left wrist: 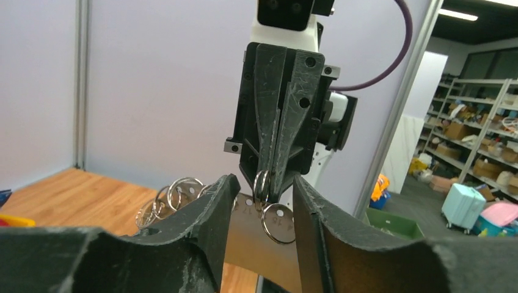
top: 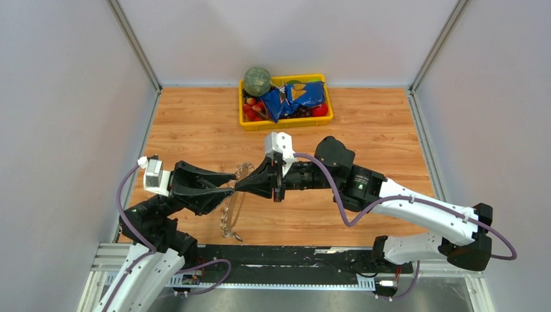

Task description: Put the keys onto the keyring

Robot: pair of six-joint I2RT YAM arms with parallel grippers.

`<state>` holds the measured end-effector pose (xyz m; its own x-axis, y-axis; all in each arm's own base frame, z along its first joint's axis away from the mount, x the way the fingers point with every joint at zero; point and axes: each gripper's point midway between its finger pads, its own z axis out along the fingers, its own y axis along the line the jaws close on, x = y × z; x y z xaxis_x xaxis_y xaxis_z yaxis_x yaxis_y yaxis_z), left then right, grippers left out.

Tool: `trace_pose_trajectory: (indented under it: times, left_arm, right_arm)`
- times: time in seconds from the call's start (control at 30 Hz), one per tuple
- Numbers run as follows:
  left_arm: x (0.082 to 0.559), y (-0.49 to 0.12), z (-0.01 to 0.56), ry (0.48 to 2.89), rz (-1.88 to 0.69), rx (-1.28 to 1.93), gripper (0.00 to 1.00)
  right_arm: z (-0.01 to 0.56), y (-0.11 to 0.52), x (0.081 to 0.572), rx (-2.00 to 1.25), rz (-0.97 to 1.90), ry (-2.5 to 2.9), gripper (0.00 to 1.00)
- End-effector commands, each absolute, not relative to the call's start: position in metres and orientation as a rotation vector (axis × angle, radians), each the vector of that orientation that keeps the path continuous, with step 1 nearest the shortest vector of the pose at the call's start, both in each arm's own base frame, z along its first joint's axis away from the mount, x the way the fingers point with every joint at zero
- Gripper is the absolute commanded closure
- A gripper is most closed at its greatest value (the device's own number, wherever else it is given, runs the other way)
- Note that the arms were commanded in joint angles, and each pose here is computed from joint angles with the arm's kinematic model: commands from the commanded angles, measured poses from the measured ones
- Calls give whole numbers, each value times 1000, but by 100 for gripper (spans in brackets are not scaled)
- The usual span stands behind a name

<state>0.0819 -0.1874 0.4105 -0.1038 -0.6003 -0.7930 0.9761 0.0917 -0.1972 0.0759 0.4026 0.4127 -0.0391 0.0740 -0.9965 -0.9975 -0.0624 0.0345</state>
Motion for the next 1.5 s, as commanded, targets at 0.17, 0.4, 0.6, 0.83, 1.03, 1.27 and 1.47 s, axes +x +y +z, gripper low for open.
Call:
trace_pose_trajectory:
  times: [0.17,0.4,0.6,0.83,1.03,1.27,1.47]
  left_arm:
    - [73,-194,397,1070,-1332,724,41]
    - [70,-192,393,1117,-1255,792,37]
    - [62,-192,398,1103,-1240,849,35]
    - [48,-196,397,1126,-1306,959,35]
    - [50,-200,384,1262,-1345,1031,35]
    - [53,-204,377,1346,-1393,1054,41]
    - [60,-207,368,1433,-1423,1030,48]
  right_arm:
    - [431,379,68,-1168,1288,1127,100]
    - [423,369,62,-1211,1287,1170,100]
    - [407,366,55,-1314,1280,1235,100]
    - [387,365,46,-1404,1306,1326,100]
    - [377,367,42,-1458,1313,1395,100]
    - [371,370,44,-1480,1307,1460,100]
    - [372,375,49,-1470,1283,1499,100]
